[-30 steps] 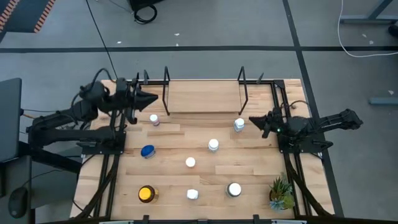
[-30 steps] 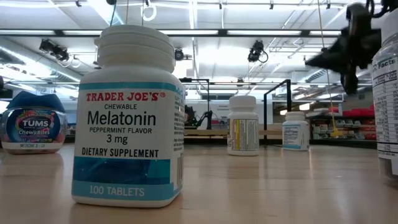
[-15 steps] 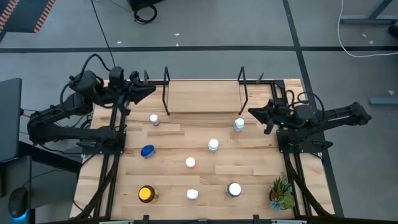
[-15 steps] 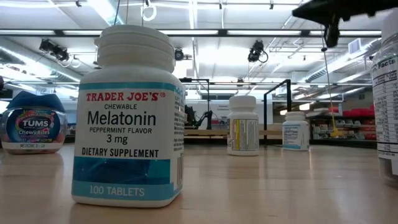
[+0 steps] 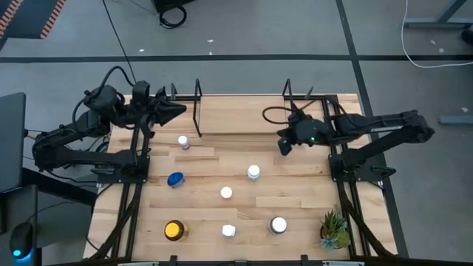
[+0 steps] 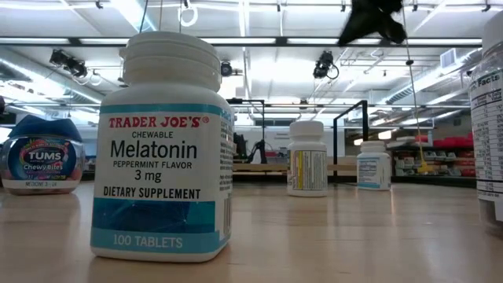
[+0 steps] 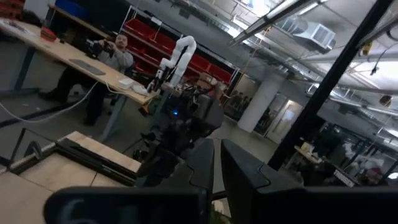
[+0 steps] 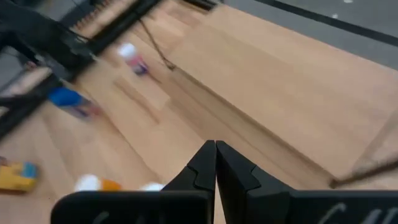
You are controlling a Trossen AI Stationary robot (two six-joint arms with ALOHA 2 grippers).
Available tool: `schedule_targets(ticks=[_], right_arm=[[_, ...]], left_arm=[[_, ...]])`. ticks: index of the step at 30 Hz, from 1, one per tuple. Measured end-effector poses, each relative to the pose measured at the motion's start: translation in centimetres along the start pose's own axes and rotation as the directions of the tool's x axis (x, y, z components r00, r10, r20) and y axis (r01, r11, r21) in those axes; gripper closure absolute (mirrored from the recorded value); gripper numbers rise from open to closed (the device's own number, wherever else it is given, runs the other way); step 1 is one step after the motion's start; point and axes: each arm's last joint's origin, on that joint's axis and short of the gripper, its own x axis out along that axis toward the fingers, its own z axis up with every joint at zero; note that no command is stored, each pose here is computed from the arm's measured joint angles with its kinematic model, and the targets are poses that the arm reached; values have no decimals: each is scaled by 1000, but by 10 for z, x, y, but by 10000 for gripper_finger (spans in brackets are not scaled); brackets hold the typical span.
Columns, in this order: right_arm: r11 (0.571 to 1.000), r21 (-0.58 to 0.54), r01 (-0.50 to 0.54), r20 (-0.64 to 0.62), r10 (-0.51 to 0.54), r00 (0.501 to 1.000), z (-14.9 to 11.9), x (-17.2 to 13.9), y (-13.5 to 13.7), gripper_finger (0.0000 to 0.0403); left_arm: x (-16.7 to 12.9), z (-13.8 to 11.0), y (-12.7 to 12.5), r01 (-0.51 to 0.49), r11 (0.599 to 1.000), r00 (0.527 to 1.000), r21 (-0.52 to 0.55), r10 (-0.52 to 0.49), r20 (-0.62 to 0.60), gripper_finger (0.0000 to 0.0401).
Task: Pick and place medicine bottles onto shelf by color
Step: Put the pink pill bottle on the shelf
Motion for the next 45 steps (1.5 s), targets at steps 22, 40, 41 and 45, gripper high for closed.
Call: schedule_targets(ticks=[22, 40, 41, 45], right_arm=[[965, -262, -22, 12, 26, 1000, 36, -10, 30, 386], [978, -203, 40, -253, -91, 963, 21, -9, 7, 267], [979, -197, 48, -261, -100, 960, 20, -9, 6, 255], [983, -163, 83, -289, -128, 949, 17, -10, 3, 211]], left_arm=[[11, -1, 7, -116, 976, 993, 184, 108, 51, 360], [-16, -53, 50, -450, 846, 697, 284, 532, -481, 177], [-18, -54, 50, -451, 842, 680, 295, 538, -498, 168], [-23, -63, 55, -457, 822, 586, 338, 565, -580, 142]])
